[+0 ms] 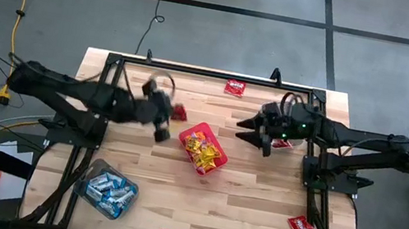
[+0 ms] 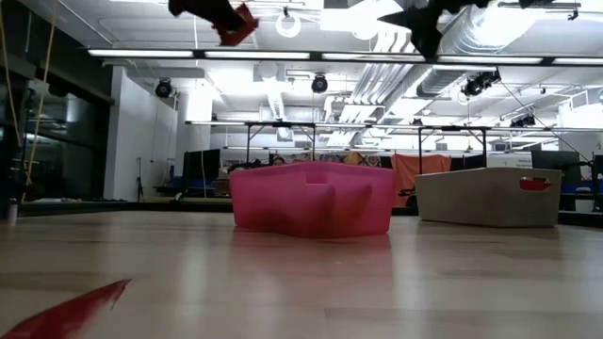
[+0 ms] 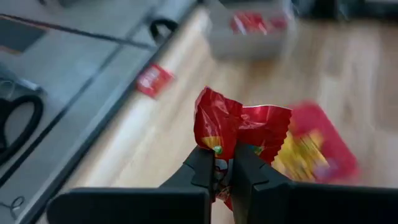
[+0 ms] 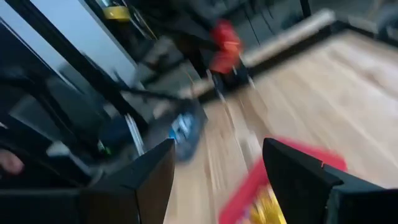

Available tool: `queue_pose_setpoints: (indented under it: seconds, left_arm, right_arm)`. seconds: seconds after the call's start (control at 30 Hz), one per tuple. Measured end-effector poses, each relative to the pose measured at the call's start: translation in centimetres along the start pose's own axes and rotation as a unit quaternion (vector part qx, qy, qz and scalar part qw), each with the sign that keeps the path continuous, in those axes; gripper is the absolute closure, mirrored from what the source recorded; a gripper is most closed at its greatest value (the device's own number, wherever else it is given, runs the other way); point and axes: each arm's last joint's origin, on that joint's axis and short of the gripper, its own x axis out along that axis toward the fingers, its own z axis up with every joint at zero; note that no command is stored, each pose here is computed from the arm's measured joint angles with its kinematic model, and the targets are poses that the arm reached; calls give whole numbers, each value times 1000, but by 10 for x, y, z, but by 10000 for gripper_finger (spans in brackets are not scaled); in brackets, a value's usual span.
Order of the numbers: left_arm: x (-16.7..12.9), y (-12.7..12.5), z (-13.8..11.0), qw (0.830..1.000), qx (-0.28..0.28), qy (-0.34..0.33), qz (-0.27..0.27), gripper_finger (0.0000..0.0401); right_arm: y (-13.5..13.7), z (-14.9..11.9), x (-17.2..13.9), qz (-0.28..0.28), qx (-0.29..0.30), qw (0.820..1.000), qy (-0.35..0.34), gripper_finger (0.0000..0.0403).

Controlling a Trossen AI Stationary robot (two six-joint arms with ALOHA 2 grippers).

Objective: Sort candy
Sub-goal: Put the red candy into the gray bin

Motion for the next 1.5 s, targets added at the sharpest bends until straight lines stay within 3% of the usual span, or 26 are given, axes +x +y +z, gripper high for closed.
queue_pose_setpoints:
  seconds: [0.17, 0.33, 0.47, 0.57, 0.67, 0.9, 1.1, 1.5]
  left_arm:
    - [23, 28, -8, 991, -72, -106, -25, 396]
    - [56, 32, -27, 962, -144, -216, -87, 396]
    - [60, 33, -25, 950, -160, -248, -99, 396]
    - [59, 32, -23, 948, -149, -257, -112, 396]
    - [58, 32, -23, 947, -146, -258, -122, 396]
    - [58, 30, -23, 948, -132, -261, -125, 396]
    - [56, 28, -22, 945, -128, -264, -143, 396]
    - [55, 25, -22, 945, -126, -264, -149, 396]
  right_arm:
    - [5, 10, 2, 19, -12, 998, -60, 164]
    - [12, 3, 16, 13, -14, 998, -58, 164]
    - [22, -4, 40, -8, -44, 998, -46, 164]
    - [33, -1, 65, -30, -103, 994, -33, 164]
    - [37, 5, 87, -88, -156, 984, 6, 164]
    - [45, 28, 118, -154, -224, 962, 25, 164]
    - [46, 37, 125, -204, -244, 948, 9, 164]
    - [46, 39, 124, -224, -242, 944, -10, 187]
